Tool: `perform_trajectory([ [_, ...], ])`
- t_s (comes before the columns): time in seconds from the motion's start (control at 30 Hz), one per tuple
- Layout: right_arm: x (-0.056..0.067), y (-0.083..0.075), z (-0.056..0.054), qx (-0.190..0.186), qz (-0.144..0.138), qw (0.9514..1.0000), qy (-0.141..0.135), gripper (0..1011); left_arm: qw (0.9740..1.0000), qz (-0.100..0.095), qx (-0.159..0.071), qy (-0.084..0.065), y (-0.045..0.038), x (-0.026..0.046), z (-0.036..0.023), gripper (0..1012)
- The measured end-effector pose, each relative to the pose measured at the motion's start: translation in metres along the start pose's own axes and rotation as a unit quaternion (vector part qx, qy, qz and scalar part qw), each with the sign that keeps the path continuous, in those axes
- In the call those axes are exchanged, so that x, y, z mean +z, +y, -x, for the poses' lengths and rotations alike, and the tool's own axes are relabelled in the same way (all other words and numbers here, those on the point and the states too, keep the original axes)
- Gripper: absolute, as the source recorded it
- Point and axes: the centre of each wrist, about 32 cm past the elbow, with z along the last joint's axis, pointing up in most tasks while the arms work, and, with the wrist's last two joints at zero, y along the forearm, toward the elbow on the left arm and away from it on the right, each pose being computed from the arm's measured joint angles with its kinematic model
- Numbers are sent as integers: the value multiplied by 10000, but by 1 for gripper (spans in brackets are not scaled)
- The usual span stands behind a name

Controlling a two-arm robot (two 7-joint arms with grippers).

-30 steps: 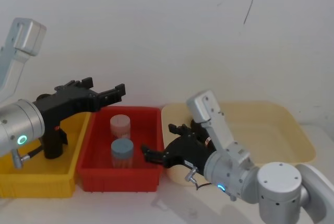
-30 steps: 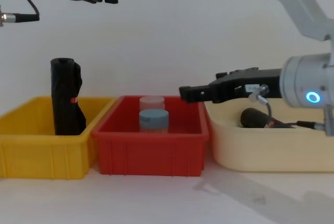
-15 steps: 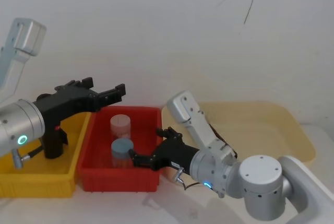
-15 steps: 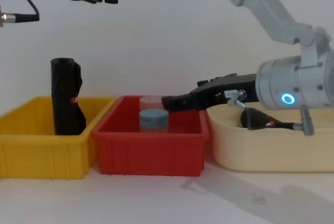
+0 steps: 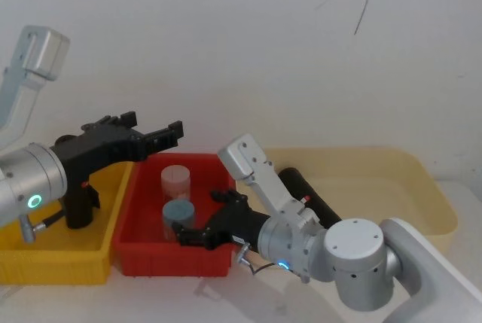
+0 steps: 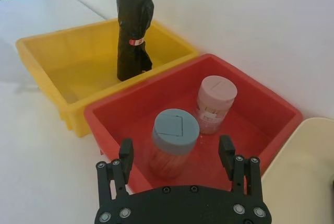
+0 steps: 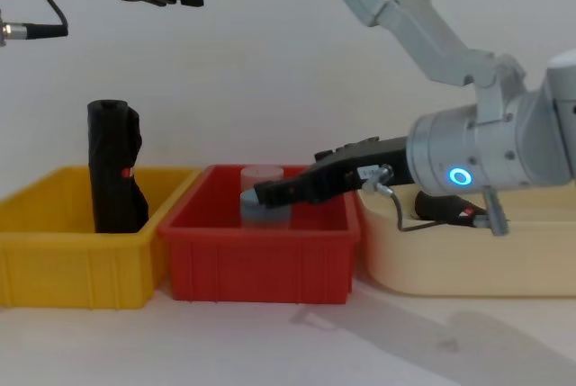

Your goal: Pick up the garbage bag with the one hand and transfer it to the other hand.

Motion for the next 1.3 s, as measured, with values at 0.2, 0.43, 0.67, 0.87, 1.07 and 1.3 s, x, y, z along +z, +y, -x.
perform_trajectory([
  [0.2,37,88,12,43,66,9999,73,1000,10000,-1,0,0,0,0,0,1000],
  [0.43,81,149,7,56,149,9995,262,1000,10000,0,0,0,0,0,0,1000],
  [0.67,119,218,3,50,217,9984,518,999,10000,0,-1,0,0,0,0,1000],
  [0.87,133,279,4,41,259,9974,668,1000,10000,0,-1,0,0,0,0,1000],
  [1.07,125,342,5,26,281,9970,718,1000,10000,0,-1,0,0,0,0,1000],
  [1.3,87,413,13,13,298,9971,695,1000,10000,0,0,0,0,0,0,1000],
])
